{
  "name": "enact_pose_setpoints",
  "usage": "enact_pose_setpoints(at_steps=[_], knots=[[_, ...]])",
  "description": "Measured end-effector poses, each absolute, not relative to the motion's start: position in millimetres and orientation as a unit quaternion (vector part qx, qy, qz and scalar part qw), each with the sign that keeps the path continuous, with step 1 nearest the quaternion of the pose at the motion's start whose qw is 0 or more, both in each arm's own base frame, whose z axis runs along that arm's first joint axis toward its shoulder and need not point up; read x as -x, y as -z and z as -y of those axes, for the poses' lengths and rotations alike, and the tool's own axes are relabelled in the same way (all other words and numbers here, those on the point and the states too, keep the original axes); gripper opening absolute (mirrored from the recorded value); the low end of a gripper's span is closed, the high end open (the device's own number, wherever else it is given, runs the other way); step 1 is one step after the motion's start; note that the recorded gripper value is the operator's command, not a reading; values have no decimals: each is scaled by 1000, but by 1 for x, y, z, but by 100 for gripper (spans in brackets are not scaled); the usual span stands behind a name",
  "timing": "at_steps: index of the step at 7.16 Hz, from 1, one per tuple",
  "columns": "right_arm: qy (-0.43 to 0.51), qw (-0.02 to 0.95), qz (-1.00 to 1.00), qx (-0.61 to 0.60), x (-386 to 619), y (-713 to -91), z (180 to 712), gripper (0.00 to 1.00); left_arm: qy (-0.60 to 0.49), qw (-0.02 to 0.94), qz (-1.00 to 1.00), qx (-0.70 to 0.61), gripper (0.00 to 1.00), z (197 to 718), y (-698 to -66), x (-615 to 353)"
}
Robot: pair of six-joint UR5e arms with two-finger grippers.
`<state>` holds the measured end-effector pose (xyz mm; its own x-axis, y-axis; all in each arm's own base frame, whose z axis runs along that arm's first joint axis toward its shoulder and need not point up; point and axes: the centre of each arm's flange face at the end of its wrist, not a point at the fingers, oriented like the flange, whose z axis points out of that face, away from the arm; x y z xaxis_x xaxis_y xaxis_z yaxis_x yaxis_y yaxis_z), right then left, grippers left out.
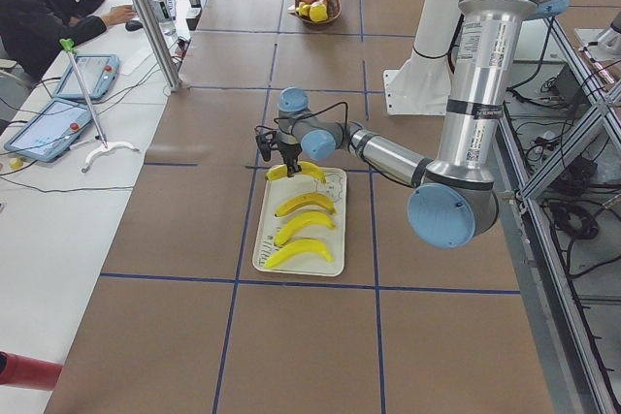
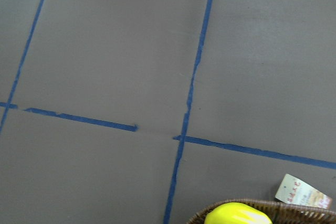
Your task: Transfer all bananas from basket to plate
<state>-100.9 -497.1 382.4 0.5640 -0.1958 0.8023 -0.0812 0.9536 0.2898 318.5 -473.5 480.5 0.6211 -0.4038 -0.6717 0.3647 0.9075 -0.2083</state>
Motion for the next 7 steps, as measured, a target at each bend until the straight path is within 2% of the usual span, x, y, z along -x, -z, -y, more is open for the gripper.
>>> enact_pose_setpoints(at_steps=[2, 7], knots=[[42, 879, 451, -152, 68, -421, 503, 100, 195, 907, -373, 9, 100, 470, -486, -311], [65, 903, 405, -129, -4, -556, 510, 100, 110, 921, -373, -15, 100, 453, -423, -224]])
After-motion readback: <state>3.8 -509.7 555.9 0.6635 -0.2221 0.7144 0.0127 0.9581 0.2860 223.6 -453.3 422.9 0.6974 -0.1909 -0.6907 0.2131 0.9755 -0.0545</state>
